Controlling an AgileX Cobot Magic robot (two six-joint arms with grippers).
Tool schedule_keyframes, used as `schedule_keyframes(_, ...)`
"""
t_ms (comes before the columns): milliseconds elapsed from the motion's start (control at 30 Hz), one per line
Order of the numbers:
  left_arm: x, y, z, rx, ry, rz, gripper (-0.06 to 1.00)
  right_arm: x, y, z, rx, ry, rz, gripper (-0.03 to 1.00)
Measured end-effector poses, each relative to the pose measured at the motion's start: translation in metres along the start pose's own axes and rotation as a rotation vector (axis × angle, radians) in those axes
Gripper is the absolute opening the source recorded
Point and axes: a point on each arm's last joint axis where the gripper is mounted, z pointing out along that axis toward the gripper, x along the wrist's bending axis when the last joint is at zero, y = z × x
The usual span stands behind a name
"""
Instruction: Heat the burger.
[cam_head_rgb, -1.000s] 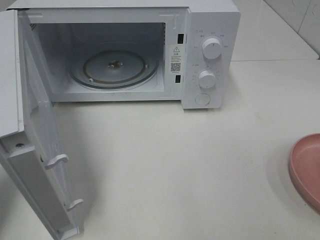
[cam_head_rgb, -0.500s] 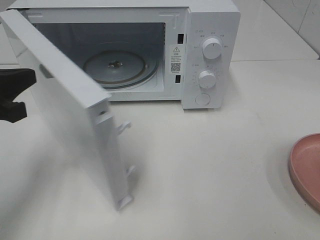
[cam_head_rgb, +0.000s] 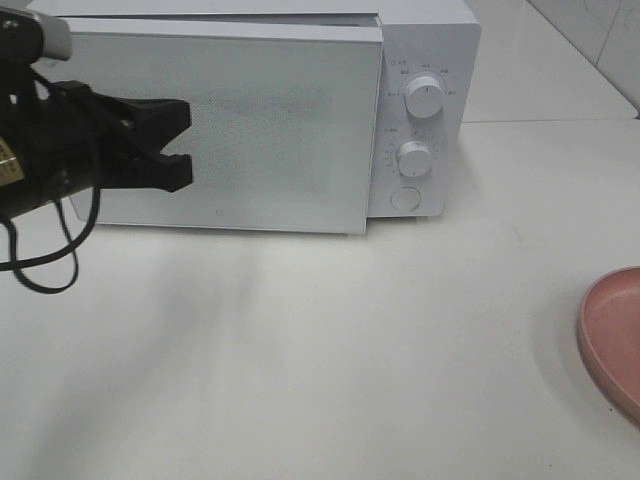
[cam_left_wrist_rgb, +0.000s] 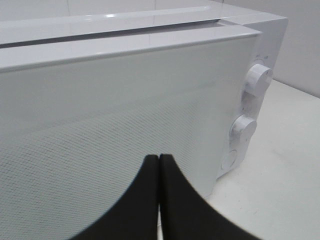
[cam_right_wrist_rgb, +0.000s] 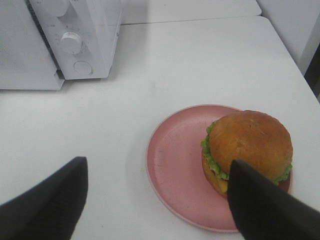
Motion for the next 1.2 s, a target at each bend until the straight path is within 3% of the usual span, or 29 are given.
schedule_keyframes(867,-0.042,-0.008,0.111,-0.03,-0.053,-0.051,0.0,0.0,0.0,0.0,0.0,0.0,0.0,0.72)
schedule_keyframes(1200,-0.052,-0.005,0.139,-0.058,-0.069,-0.009,0.0,0.0,0.0,0.0,0.0,0.0,0.0,0.72)
